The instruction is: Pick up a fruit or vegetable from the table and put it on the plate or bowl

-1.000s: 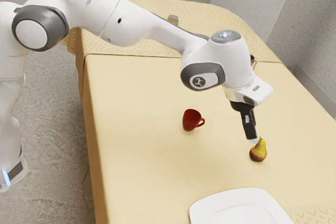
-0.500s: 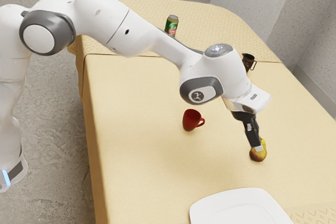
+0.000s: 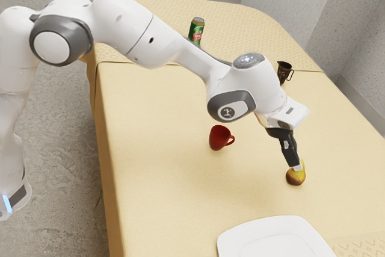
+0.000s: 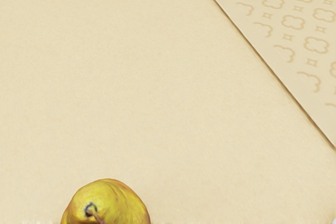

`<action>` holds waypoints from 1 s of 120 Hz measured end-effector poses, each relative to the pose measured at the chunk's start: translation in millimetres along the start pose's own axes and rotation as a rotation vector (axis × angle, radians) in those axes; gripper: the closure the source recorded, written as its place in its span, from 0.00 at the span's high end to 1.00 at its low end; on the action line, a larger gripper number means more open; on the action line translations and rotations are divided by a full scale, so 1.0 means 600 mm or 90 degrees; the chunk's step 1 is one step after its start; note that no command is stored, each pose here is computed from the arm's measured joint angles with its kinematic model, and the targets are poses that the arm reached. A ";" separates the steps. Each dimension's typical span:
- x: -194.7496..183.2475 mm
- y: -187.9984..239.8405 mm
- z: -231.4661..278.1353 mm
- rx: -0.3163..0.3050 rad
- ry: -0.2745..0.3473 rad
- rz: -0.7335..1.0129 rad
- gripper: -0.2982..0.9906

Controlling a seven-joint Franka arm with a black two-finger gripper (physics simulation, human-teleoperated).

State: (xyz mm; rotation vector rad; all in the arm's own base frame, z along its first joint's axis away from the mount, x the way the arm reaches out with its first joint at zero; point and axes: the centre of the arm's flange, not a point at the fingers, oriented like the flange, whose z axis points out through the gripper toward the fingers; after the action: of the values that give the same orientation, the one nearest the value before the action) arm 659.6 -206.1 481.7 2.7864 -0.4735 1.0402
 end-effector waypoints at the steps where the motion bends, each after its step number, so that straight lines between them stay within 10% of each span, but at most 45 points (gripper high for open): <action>1: 0.000 0.000 0.001 0.000 0.000 -0.001 0.77; 120: -0.016 -0.016 0.104 -0.011 0.022 -0.040 0.77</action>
State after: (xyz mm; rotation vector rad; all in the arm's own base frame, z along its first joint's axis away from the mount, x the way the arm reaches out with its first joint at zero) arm 694.5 -209.2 428.4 2.7448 -0.3869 1.0650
